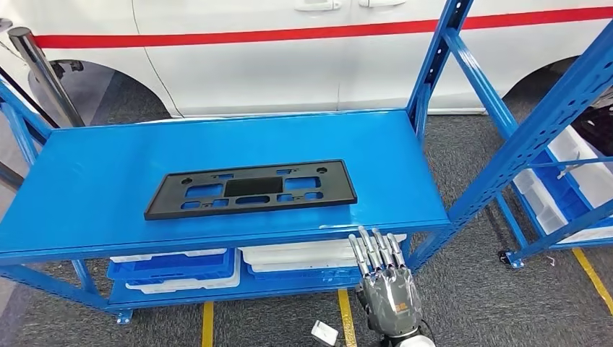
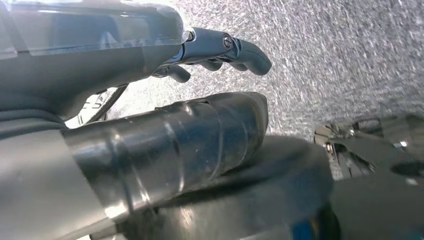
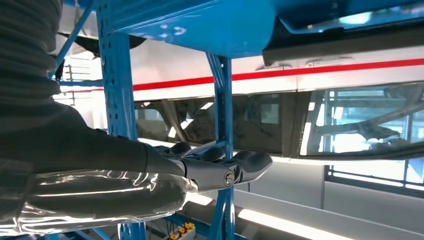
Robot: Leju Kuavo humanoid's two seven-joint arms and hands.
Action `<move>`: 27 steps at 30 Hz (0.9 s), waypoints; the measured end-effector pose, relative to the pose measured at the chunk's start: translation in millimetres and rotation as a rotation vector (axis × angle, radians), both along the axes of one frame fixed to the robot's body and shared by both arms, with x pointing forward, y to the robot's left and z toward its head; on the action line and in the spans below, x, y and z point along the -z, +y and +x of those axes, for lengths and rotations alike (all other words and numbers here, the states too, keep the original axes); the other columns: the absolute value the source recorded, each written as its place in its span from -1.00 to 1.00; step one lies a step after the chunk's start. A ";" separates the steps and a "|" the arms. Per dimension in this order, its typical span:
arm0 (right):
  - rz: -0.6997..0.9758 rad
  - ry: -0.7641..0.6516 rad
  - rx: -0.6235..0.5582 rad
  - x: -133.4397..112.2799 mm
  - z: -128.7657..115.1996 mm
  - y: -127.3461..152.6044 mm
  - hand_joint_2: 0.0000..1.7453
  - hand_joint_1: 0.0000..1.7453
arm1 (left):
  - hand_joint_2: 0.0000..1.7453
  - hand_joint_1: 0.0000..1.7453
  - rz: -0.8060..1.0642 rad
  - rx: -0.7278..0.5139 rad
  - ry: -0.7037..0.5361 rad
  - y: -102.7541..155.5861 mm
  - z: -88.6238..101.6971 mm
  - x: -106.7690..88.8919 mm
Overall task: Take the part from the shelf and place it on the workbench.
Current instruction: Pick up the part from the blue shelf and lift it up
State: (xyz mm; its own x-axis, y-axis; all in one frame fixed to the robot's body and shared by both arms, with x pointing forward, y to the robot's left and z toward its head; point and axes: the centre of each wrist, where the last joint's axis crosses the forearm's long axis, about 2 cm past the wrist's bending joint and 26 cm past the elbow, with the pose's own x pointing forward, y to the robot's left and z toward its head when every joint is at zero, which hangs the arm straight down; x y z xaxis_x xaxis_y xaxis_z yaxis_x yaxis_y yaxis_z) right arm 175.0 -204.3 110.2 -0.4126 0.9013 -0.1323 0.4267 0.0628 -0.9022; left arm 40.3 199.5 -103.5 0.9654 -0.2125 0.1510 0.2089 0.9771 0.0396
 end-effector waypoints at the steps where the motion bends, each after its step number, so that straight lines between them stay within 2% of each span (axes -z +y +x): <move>1: -0.004 -0.002 -0.002 -0.8 0.6 -0.1 1.00 -1.00 | -1.00 -1.00 -0.003 0.001 -0.002 -0.4 0.7 -0.1; 27: -0.068 -0.042 -0.015 -11.8 14.4 -6.0 1.00 -1.00 | -1.00 -1.00 -0.023 0.011 -0.016 -5.8 1.1 -1.1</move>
State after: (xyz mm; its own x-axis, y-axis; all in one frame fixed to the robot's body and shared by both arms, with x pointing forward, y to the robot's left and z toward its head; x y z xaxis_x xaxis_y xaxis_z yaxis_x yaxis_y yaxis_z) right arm 189.4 -210.3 122.0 -0.4184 0.8836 -0.2104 0.4641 0.0089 -0.8857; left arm 41.5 193.7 -102.3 0.9605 -0.2190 0.1715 0.2188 0.9756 0.0205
